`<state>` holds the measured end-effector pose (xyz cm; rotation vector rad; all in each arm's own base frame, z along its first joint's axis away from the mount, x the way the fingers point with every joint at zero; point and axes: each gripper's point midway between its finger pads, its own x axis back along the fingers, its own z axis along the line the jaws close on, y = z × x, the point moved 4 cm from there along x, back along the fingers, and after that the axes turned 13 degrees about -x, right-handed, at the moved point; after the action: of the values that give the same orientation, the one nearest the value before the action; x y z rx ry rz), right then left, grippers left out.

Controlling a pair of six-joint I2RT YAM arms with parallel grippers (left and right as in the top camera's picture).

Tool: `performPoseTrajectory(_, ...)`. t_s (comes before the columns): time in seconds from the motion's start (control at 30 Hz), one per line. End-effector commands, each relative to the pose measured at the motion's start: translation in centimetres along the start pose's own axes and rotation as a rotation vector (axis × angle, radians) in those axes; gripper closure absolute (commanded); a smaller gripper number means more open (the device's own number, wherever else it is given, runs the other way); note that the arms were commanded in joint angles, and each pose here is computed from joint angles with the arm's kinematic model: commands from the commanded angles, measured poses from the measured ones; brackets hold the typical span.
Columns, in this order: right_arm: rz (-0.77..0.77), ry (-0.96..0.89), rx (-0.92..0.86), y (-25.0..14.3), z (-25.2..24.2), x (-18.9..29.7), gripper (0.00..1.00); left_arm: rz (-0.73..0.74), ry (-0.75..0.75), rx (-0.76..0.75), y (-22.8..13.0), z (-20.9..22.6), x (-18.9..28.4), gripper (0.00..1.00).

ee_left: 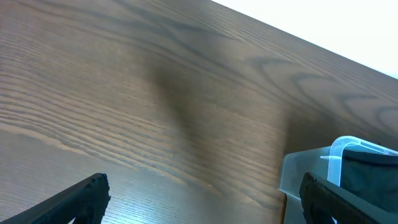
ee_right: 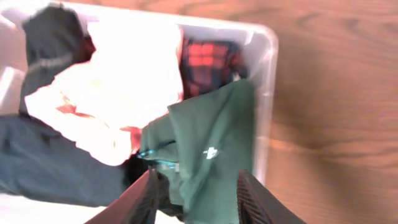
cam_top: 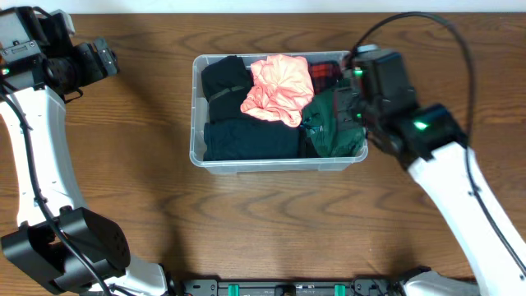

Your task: Pack container

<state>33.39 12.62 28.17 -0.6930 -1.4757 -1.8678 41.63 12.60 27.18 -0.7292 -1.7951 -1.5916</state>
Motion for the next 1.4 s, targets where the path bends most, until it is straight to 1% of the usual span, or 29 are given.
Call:
performPoseTrajectory(0.0,-0.007,-0.055,-0.065,0.7,-2.7,0.3,0.54,-0.008,-0.011,-0.014,0.1,-0.2,0.3,0.02)
performPoseTrajectory(0.07,-0.005,-0.096,-0.128,1.0,-4.7,0.4,0.50,-0.008,-0.011,-0.014,0.1,-0.2,0.3,0.02)
performPoseTrajectory(0.27,-0.038,-0.218,-0.281,2.5,-11.2,1.0,0.16,-0.008,-0.011,-0.014,0.1,-0.2,0.3,0.02)
performPoseTrajectory(0.3,-0.050,-0.239,-0.308,2.8,-12.4,1.2,0.08,-0.008,-0.011,-0.014,0.1,-0.2,0.3,0.02)
performPoseTrajectory(0.33,-0.061,-0.257,-0.331,3.0,-13.4,1.3,0.03,-0.008,-0.011,-0.014,0.1,-0.2,0.3,0.02)
performPoseTrajectory(0.37,-0.071,-0.274,-0.353,3.2,-14.4,1.5,0.01,-0.008,-0.011,-0.014,0.1,-0.2,0.3,0.02)
performPoseTrajectory(0.6,-0.147,-0.399,-0.554,3.7,-21.6,3.5,0.01,-0.008,-0.011,-0.014,0.1,-0.2,0.3,0.02)
performPoseTrajectory(0.7,-0.165,-0.442,-0.612,3.5,-23.8,4.4,0.01,-0.014,-0.011,-0.015,0.2,-0.2,0.3,0.02)
performPoseTrajectory(0.8,-0.176,-0.470,-0.644,3.3,-25.3,5.0,0.01,-0.059,-0.003,-0.026,1.2,0.0,0.3,0.02)
performPoseTrajectory(0.93,-0.179,-0.479,-0.655,3.2,-25.7,5.2,0.01,-0.087,0.001,-0.032,1.7,0.0,0.4,0.02)
performPoseTrajectory(1.07,-0.179,-0.478,-0.654,3.2,-25.7,5.2,0.01,-0.155,0.008,0.017,3.1,0.2,0.5,0.02)
performPoseTrajectory(1.37,-0.179,-0.478,-0.654,3.2,-25.7,5.2,0.01,-0.145,0.007,0.019,2.9,0.2,0.5,0.02)
